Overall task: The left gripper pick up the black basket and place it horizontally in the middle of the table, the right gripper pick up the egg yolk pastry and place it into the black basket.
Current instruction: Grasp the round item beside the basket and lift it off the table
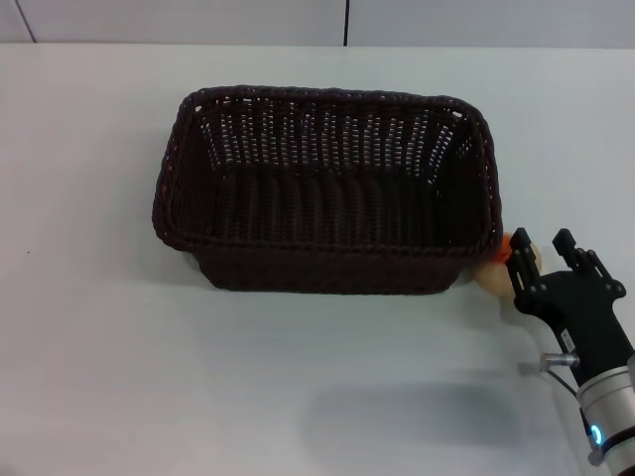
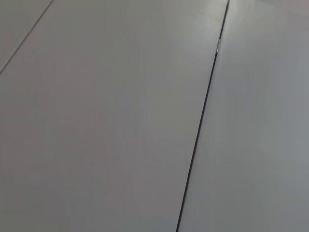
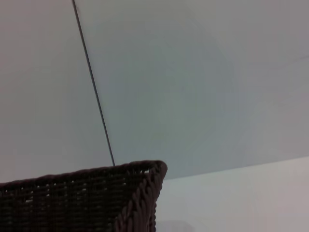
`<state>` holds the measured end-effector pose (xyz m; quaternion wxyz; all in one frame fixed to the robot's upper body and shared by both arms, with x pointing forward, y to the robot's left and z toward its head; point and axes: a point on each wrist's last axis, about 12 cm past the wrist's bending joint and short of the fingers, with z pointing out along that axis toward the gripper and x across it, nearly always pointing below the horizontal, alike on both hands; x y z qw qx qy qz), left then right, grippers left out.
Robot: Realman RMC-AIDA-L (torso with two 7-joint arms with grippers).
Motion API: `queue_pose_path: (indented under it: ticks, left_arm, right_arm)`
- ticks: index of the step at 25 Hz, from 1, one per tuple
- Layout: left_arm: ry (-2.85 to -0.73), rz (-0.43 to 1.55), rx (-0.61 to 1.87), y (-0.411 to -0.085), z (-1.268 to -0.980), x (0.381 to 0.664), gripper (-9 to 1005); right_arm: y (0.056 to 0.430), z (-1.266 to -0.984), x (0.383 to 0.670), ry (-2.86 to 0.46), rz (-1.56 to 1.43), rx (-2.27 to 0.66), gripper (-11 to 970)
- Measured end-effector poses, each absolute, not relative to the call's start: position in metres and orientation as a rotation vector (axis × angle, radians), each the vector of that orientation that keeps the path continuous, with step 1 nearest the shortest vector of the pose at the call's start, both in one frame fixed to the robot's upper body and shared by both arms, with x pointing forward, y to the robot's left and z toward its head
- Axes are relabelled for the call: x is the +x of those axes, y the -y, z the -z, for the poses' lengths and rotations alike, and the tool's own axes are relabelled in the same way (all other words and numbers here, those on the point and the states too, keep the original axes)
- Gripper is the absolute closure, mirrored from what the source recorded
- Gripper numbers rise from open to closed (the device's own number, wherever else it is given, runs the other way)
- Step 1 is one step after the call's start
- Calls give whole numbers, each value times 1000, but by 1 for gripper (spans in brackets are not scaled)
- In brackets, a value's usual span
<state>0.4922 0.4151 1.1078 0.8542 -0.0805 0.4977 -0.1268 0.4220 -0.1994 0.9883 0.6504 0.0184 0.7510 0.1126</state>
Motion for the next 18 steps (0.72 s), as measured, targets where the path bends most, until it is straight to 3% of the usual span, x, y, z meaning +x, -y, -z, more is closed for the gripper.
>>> queue_pose_path:
  ticks: [18]
  left_arm:
    - [-1037, 266, -151, -413, -1111, 494, 577]
  right_arm:
    - [194, -981, 438, -1791, -283, -13, 459]
